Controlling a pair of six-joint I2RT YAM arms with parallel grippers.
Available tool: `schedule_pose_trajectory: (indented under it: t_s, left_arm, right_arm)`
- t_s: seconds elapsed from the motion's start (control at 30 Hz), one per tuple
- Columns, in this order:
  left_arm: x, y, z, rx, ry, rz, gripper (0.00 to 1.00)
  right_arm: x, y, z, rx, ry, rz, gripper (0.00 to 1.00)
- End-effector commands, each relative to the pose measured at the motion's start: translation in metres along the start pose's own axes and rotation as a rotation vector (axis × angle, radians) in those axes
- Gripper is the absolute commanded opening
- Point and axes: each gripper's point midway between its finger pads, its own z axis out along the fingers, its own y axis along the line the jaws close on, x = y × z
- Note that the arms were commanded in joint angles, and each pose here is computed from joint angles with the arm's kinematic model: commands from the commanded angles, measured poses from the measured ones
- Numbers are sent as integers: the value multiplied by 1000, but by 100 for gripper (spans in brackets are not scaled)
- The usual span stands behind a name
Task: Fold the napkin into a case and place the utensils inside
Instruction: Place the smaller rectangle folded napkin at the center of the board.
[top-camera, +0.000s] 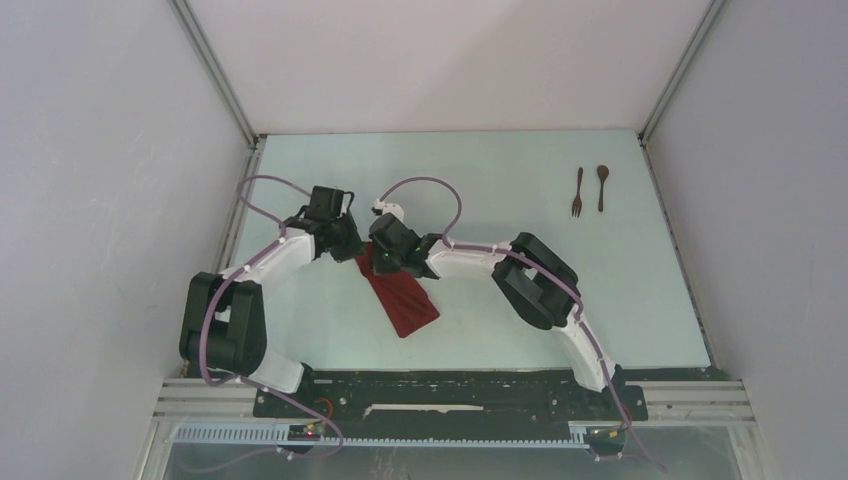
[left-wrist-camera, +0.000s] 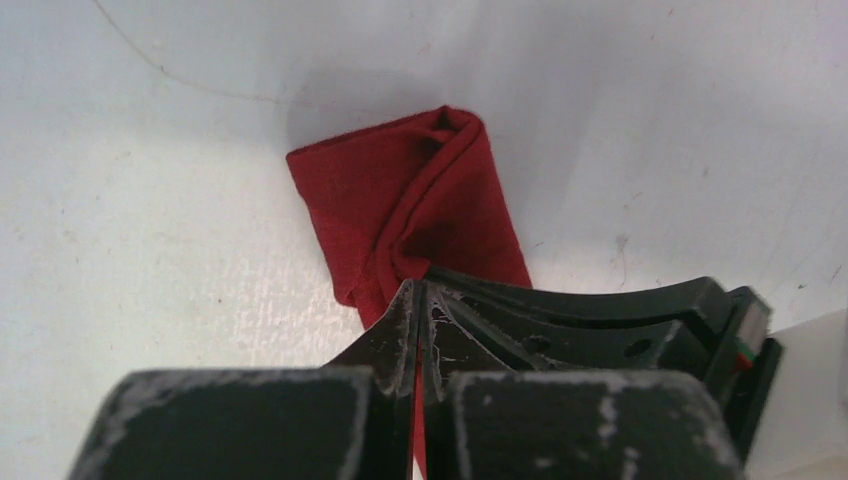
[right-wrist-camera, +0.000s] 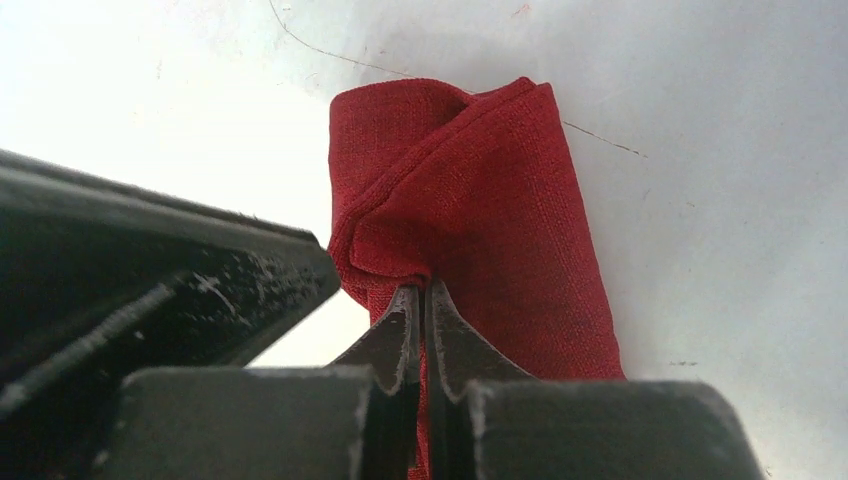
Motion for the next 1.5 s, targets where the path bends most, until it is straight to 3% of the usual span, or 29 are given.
schedule_pose_trajectory:
  t_s: [0.0,0.1,0.2,0.27,0.33,0.4,0.47,0.53,0.67,0.83,1.2,1.47]
  left_arm:
    - [3,1,-6,21,-13,2,0]
    - [0,17,-6,-71,-8,5,0]
    - [-9,31,-11,-160,-33,43,39]
    - [-13,29,-14,-162,-35,66,47]
    - [-16,24,-15,-160,-14,90,49]
    - [-15,22,-10,-184,57,123,47]
    - [-15,19,-5,-200,128,152,37]
    - [-11,8,1,-149,184,177,35]
    - [-3,-3,5,-127,196,224,38]
    - [9,-5,19,-173,263,286,25]
    - [12,2,25,-210,247,300,26]
    - [12,5,28,-234,244,290,15]
  right_arm:
    - [-1,-14,-1,78,27,-82,0]
    - [-1,-20,-7,26,40,-6,0]
    - [2,-25,-19,-42,53,84,0]
    - [-3,-20,-22,-70,35,84,0]
    - [-4,-16,-22,-77,41,75,0]
    - [-4,-14,-22,-79,38,71,0]
    - [-4,-12,-23,-78,35,69,0]
    - [-5,-9,-23,-80,28,59,0]
    - [-11,-5,-26,-90,15,58,0]
    - [-12,-4,-28,-92,14,56,0]
    - [-12,-3,-30,-101,10,60,0]
    - [-12,-4,-30,-100,9,60,0]
